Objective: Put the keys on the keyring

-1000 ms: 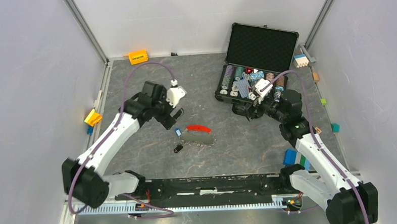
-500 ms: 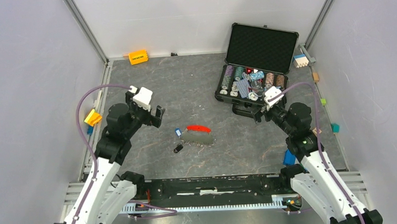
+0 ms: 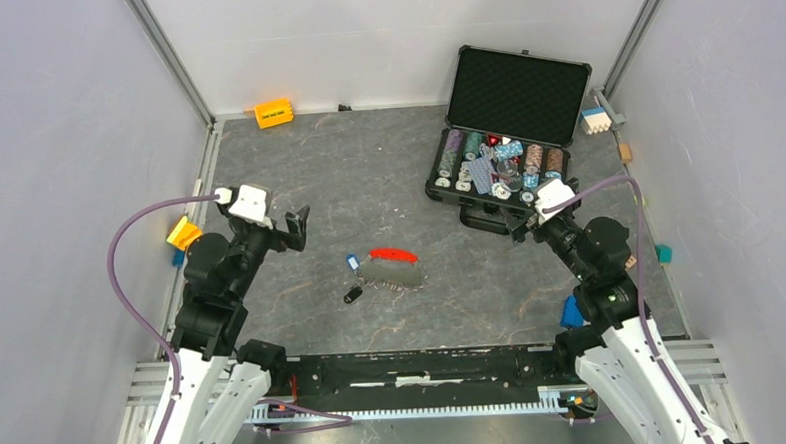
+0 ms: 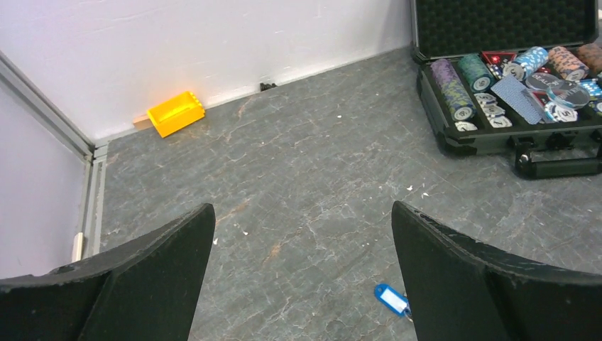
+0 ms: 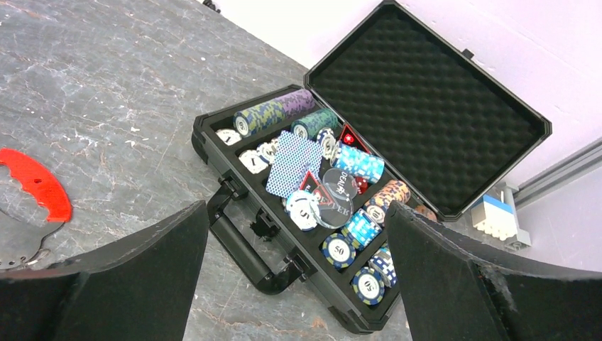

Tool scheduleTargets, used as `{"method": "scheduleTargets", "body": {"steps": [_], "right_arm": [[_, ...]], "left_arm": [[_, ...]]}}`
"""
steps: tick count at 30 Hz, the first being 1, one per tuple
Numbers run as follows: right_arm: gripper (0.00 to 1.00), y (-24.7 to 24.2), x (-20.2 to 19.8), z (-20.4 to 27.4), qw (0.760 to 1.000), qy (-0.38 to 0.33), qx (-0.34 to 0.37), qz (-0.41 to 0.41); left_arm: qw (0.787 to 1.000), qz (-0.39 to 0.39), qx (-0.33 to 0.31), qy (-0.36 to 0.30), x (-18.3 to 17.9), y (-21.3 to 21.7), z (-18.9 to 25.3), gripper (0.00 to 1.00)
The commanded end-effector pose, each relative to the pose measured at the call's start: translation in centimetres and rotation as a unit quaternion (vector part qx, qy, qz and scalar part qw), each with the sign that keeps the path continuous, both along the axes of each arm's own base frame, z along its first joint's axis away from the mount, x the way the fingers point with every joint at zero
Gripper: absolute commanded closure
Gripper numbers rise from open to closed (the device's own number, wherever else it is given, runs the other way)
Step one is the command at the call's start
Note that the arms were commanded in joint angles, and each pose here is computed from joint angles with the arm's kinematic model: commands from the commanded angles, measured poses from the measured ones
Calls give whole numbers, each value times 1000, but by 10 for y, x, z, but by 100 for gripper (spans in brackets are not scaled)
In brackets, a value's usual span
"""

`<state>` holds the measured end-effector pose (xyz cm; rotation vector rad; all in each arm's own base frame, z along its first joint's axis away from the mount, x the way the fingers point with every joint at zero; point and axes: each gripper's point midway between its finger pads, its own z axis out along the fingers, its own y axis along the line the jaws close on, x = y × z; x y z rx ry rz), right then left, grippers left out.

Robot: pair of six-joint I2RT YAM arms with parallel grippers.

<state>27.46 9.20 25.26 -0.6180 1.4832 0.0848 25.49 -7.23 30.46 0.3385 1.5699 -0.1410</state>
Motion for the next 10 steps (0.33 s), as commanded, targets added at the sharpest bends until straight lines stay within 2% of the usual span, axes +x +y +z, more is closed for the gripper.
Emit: {"method": "scheduleTargets", "body": {"steps": [1,10], "right_arm": [[2,-5,5,-1,1000,-5,-1,-17],[2,-4,5,-3,1000,-1,4,-15]], "left_arm": [[1000,-10,-21,3,0,-5,1,0],[1000,-15,-16,15,1,-7,-6,0]]}}
